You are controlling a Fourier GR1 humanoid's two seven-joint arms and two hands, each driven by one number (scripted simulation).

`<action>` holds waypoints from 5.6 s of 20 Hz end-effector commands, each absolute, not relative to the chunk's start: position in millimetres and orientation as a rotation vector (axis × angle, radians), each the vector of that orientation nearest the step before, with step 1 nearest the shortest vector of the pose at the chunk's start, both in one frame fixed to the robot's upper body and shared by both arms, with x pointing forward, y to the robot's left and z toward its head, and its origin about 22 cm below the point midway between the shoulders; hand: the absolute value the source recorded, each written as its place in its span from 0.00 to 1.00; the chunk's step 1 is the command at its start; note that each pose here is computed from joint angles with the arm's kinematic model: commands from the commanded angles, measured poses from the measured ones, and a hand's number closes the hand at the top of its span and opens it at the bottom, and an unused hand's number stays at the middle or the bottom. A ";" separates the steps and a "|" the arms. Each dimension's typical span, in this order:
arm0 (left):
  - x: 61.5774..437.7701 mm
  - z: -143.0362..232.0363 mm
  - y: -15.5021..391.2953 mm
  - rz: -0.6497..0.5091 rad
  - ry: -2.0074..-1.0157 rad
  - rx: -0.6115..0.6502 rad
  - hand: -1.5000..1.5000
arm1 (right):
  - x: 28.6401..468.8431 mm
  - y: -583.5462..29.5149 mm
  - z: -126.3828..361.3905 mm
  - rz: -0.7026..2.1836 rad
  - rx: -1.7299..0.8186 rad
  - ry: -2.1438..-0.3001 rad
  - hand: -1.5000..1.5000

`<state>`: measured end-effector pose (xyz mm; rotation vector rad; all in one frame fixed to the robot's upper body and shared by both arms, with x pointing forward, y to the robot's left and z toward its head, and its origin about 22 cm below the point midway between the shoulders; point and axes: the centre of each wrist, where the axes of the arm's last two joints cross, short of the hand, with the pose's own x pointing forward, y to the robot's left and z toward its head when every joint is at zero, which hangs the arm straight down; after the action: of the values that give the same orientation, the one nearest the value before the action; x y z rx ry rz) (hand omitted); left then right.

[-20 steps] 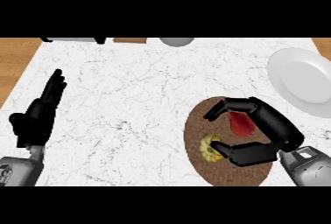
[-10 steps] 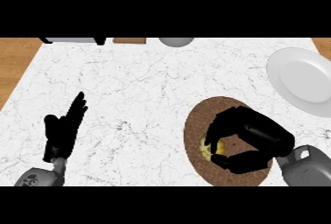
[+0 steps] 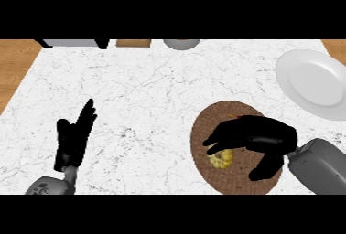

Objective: Pick the squash from the placemat and place it in the plate

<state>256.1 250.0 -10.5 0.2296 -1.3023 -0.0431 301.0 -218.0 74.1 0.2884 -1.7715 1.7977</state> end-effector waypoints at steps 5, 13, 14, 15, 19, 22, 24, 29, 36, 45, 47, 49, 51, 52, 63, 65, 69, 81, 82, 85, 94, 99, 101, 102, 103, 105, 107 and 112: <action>237.9 -17.8 239.1 -0.038 -1.291 0.250 0.50 | 294.1 -167.4 114.4 2.204 -0.082 -1.697 0.00; 239.6 -13.8 243.0 -0.025 -1.290 0.230 0.50 | 274.0 -129.7 118.5 2.441 -0.248 -1.264 0.00; 255.7 -0.5 255.5 -0.038 -1.281 0.241 0.50 | 271.5 -135.5 101.0 2.470 -0.242 -1.222 0.00; 253.1 -6.8 239.4 -0.034 -1.286 0.256 0.50 | 272.0 -129.2 86.8 2.473 -0.279 -1.223 0.00; 251.4 2.8 262.5 -0.037 -1.272 0.245 0.50 | 282.0 -118.8 89.7 2.484 -0.281 -1.130 0.00; 250.1 -22.9 242.6 -0.020 -1.291 0.226 0.50 | 294.1 -138.6 90.2 2.459 -0.292 -1.135 0.00; 255.5 -16.1 237.9 -0.039 -1.274 0.238 0.50 | 291.8 -121.8 72.3 2.498 -0.306 -1.127 0.00; 232.9 -2.3 256.3 -0.056 -1.281 0.240 0.50 | 290.1 -130.6 63.2 2.488 -0.269 -1.107 0.00; 241.9 1.2 256.7 -0.036 -1.294 0.241 0.50 | 295.9 -134.8 38.9 2.502 -0.307 -1.062 0.00; 235.6 -7.8 255.0 -0.051 -1.276 0.255 0.50 | 312.0 -139.8 29.7 2.509 -0.296 -1.035 0.00; 250.5 -4.4 227.4 -0.032 -1.291 0.238 0.50 | 298.3 -134.9 29.1 2.510 -0.311 -1.044 1.00; 243.4 -20.4 243.2 -0.030 -1.282 0.233 0.50 | 306.3 -129.1 22.3 2.598 -0.279 -1.098 1.00; 240.7 -12.1 253.5 -0.026 -1.295 0.231 0.50 | 297.2 -130.1 29.1 2.574 -0.268 -1.160 1.00; 250.7 -9.9 236.4 -0.031 -1.299 0.235 0.50 | 304.2 -117.7 36.2 2.564 -0.285 -1.176 1.00; 238.8 -17.4 256.5 -0.001 -1.283 0.275 0.50 | 340.8 -224.5 37.0 1.820 -0.538 -1.398 1.00; 241.9 -14.2 256.5 0.023 -1.282 0.271 0.50 | 347.3 -255.4 34.7 1.529 -0.583 -1.371 1.00; 239.2 -14.7 258.7 -0.029 -1.296 0.255 0.50 | 366.2 -292.9 63.6 1.214 -0.755 -1.477 1.00; 251.9 -20.4 255.5 -0.007 -1.284 0.249 0.50 | 367.9 -359.5 106.9 0.746 -1.081 -1.656 1.00; 252.2 -14.8 252.4 -0.021 -1.297 0.245 0.50 | 376.3 -368.9 122.9 0.700 -1.085 -1.650 1.00; 241.4 -18.7 242.3 -0.044 -1.300 0.234 0.50 | 383.7 -393.6 124.8 0.647 -1.069 -1.591 1.00; 275.2 5.8 235.2 -0.059 -1.312 0.211 0.50 | 388.1 -436.2 104.6 0.620 -1.136 -1.482 1.00; 250.3 -4.8 239.0 -0.070 -1.330 0.223 0.50 | 376.3 -452.8 88.0 0.624 -1.163 -1.399 1.00; 261.0 -1.2 229.1 -0.071 -1.325 0.222 0.50 | 379.9 -455.4 98.1 0.667 -1.138 -1.348 1.00; 259.3 -1.7 254.6 -0.069 -1.305 0.212 0.50 | 380.1 -454.6 96.3 0.692 -1.092 -1.311 1.00; 264.8 -9.6 240.4 -0.071 -1.314 0.199 0.50 | 381.2 -454.3 97.5 0.722 -1.078 -1.283 1.00; 262.0 -3.3 238.7 -0.068 -1.329 0.212 0.50 | 372.7 -466.8 96.8 0.745 -1.003 -1.247 1.00; 262.4 -11.1 230.0 -0.082 -1.322 0.218 0.50 | 370.8 -463.0 84.3 0.751 -0.938 -1.224 1.00; 258.6 -5.9 241.5 -0.090 -1.309 0.211 0.50 | 363.2 -470.4 78.9 0.850 -0.844 -1.069 0.00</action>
<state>259.8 237.1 -5.2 0.2052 -1.3216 -0.0822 365.8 -468.5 82.2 -0.9199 -1.1484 0.8007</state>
